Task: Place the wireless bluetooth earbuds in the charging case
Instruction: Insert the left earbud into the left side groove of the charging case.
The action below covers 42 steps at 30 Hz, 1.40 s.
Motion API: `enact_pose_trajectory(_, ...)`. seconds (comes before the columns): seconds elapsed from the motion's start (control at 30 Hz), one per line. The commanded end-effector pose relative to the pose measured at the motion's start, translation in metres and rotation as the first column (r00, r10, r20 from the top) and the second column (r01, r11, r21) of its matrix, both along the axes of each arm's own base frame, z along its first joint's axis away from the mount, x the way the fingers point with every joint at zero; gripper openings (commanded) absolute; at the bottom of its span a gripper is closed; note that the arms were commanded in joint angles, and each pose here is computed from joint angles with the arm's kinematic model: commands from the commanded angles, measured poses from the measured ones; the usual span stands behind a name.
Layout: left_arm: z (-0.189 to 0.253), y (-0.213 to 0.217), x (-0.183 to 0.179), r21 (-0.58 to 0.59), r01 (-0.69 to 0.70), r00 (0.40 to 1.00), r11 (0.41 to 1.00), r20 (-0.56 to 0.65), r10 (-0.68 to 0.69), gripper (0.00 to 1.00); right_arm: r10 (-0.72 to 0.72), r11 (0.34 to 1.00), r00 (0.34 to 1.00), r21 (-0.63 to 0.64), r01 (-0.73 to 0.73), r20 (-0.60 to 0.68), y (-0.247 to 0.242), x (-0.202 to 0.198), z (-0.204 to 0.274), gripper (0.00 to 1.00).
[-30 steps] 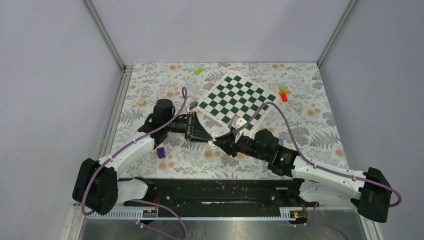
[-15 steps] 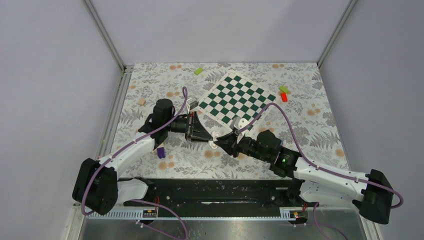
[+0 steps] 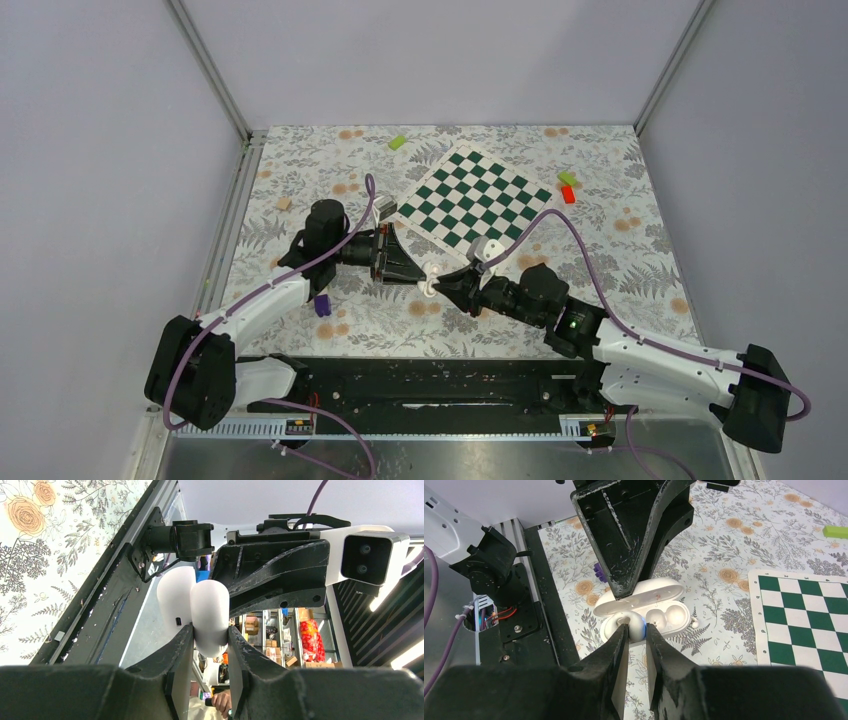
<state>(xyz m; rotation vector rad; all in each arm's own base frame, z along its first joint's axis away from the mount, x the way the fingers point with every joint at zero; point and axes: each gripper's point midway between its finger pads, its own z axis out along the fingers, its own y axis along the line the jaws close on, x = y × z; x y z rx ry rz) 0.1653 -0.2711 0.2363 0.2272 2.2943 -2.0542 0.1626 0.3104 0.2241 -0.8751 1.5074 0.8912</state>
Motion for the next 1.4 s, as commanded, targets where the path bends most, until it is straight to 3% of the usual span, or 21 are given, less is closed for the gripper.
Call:
enact_pose_trajectory(0.0, 0.022, 0.002, -0.008, -0.07, 0.071, 0.993, 0.995, 0.101, -0.064, 0.0, -0.036, 0.994, 0.998, -0.106, 0.031, -0.047, -0.01, 0.0, -0.035, 0.24)
enact_pose_trajectory(0.73, 0.019, 0.001, -0.007, -0.081, 0.07, 0.994, 0.994, 0.091, -0.062, 0.0, 0.011, 0.994, 0.998, -0.108, -0.018, -0.058, 0.005, -0.003, -0.03, 0.26)
enact_pose_trajectory(1.37, 0.021, 0.001, -0.008, -0.087, 0.073, 0.993, 0.994, 0.098, -0.064, 0.0, -0.008, 0.962, 0.998, -0.272, -0.01, -0.065, 0.001, -0.006, -0.04, 0.25)
